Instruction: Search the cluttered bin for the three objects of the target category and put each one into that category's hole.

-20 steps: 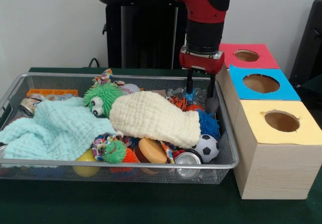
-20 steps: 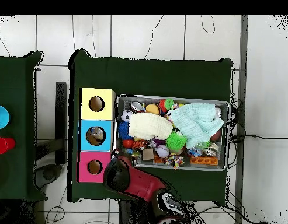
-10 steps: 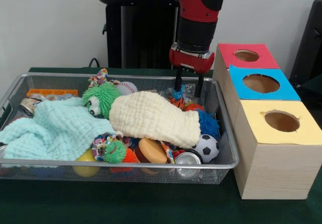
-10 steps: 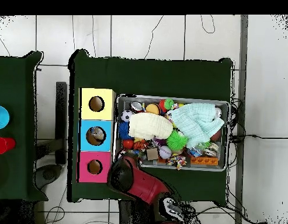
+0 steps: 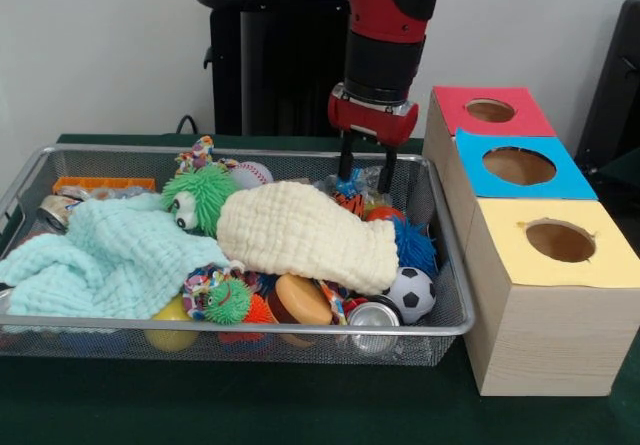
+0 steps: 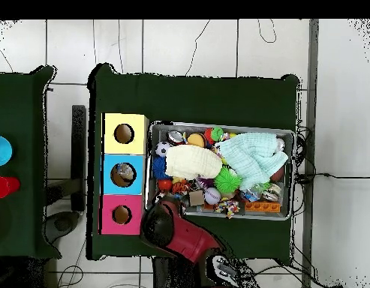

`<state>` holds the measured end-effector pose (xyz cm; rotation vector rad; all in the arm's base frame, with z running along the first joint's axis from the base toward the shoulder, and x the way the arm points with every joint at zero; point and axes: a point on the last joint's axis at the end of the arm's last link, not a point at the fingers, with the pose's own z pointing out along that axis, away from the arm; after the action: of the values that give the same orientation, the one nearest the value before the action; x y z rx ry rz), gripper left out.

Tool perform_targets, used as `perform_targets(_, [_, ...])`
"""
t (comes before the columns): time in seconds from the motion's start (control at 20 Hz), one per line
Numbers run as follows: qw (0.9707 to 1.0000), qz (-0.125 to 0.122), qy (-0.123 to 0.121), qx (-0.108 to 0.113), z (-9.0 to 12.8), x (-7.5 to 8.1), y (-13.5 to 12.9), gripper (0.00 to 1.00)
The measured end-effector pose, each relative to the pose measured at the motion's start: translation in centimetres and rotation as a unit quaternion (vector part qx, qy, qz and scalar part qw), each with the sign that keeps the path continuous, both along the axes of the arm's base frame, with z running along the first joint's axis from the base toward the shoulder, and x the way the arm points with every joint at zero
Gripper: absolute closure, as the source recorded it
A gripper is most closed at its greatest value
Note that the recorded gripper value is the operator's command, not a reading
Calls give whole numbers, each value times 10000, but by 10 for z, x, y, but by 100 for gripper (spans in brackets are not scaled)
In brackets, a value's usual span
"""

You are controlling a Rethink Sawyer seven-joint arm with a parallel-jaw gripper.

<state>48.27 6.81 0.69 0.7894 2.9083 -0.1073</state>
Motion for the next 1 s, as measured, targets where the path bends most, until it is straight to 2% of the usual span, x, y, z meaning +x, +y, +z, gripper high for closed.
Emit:
perform_targets(0.55, [10000, -51, 25, 30, -4, 2, -5, 0])
perform_targets(1.0, [9993, 140, 49, 348, -17, 5, -9, 0])
